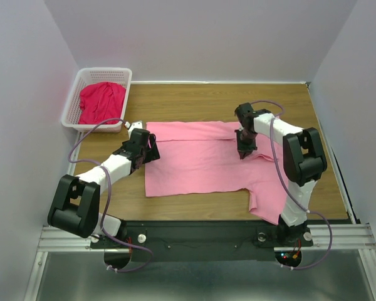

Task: Fold and stack the t-shirts
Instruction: Fold the tshirt

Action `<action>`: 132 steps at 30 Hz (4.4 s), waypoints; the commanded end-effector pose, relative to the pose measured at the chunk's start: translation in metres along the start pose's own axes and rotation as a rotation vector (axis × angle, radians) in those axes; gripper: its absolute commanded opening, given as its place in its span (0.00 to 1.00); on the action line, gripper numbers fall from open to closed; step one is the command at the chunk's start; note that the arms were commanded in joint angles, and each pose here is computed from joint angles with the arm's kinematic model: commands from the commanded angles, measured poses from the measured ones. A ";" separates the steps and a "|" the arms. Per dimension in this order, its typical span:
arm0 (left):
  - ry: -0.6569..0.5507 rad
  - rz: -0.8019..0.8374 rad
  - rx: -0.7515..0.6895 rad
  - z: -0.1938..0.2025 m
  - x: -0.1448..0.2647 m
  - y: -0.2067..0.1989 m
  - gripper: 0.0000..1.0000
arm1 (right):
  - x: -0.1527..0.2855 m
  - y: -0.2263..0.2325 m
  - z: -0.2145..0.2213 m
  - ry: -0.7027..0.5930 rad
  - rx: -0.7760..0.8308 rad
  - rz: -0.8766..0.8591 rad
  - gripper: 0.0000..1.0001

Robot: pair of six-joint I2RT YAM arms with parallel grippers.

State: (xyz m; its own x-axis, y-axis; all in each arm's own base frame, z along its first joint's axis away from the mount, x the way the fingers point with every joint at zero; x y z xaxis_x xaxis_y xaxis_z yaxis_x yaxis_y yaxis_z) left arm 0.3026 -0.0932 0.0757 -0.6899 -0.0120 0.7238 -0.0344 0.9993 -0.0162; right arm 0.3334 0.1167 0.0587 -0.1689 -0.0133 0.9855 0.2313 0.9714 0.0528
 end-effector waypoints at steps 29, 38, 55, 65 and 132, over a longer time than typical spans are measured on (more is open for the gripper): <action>-0.038 0.037 -0.014 -0.019 0.008 -0.007 0.83 | 0.020 -0.061 -0.028 -0.254 -0.227 0.086 0.22; -0.043 0.037 -0.006 -0.021 0.009 -0.008 0.83 | 0.010 -0.065 -0.006 -0.207 -0.229 0.071 0.18; -0.086 -0.067 0.071 -0.116 -0.055 -0.008 0.75 | 0.054 -0.101 -0.180 -0.529 -0.452 -0.143 0.29; 0.009 -0.063 0.089 -0.109 -0.105 -0.018 0.57 | -0.001 -0.146 -0.207 -0.489 -0.574 -0.130 0.28; 0.235 -0.061 0.020 0.047 0.024 0.004 0.64 | 0.081 -0.228 -0.023 -0.508 -0.750 0.168 0.94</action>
State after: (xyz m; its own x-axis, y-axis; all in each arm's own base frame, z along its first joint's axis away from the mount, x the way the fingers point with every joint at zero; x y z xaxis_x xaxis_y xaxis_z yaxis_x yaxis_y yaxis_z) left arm 0.2437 -0.0868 0.0468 -0.4460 -0.0888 0.8906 -0.1010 0.9937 0.0485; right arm 0.2814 -0.1005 0.1185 -0.4238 0.3446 0.8376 0.8169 0.5448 0.1893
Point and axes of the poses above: each gripper's point midway between its finger pads, its own x axis back along the fingers, its own y axis along the line the jaws close on, z = x × y, the point moved 3 cm from there along x, back along the fingers, and after that the axes turned 12 degrees about -x, right-handed, at the moved point
